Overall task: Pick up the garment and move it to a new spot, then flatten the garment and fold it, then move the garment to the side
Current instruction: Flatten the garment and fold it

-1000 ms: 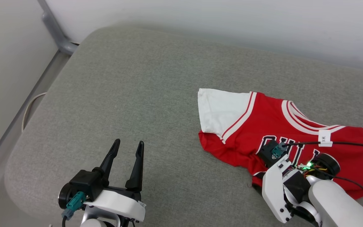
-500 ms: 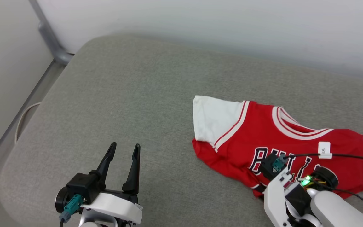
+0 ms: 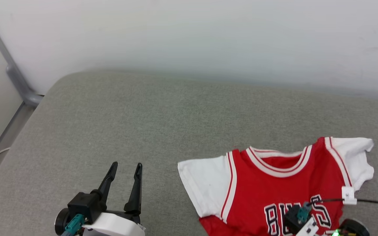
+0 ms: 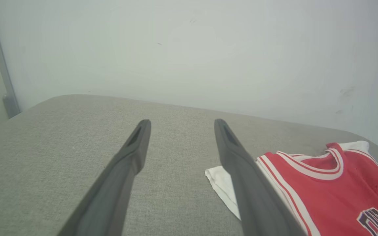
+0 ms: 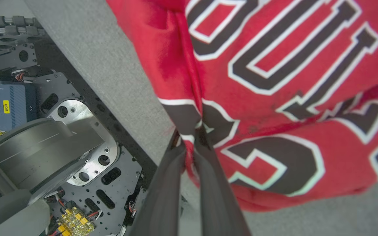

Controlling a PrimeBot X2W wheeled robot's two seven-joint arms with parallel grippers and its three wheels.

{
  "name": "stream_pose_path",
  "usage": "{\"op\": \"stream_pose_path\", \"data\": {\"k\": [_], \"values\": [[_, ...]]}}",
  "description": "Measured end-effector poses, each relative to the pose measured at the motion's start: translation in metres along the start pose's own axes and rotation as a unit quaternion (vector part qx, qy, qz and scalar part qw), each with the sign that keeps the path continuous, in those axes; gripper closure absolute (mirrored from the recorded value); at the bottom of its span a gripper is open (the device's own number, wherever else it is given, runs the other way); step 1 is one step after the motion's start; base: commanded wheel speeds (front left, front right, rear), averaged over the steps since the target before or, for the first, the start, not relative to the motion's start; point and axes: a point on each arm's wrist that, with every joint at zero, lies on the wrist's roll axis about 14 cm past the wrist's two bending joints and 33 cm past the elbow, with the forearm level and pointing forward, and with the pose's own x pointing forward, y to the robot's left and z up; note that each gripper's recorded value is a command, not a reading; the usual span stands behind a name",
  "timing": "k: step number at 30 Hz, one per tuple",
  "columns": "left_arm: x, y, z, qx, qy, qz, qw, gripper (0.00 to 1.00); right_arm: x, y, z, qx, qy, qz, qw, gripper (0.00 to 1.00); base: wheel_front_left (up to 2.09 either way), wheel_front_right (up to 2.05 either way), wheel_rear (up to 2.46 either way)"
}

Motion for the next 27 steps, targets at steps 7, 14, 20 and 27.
{"op": "stream_pose_path", "data": {"k": [7,14,20,27], "values": [[-0.001,-0.007,0.000,-0.002,-0.001,-0.011,1.000,0.00,0.003,0.039,-0.028,0.037,0.013,0.040,0.998,1.00,0.00,0.00,0.00],[0.004,-0.012,0.001,0.001,-0.002,-0.023,1.000,0.00,-0.015,0.019,0.017,0.051,-0.094,-0.001,0.994,0.00,0.00,0.00,0.00],[0.009,-0.020,-0.001,-0.001,0.000,-0.036,0.999,0.00,-0.053,-0.022,0.066,0.085,-0.231,-0.058,0.968,0.00,0.00,0.00,0.00],[0.017,-0.030,-0.005,-0.005,0.005,-0.051,0.999,0.00,-0.113,-0.092,0.091,0.108,-0.394,-0.196,0.891,0.00,0.00,0.00,0.00]]}}
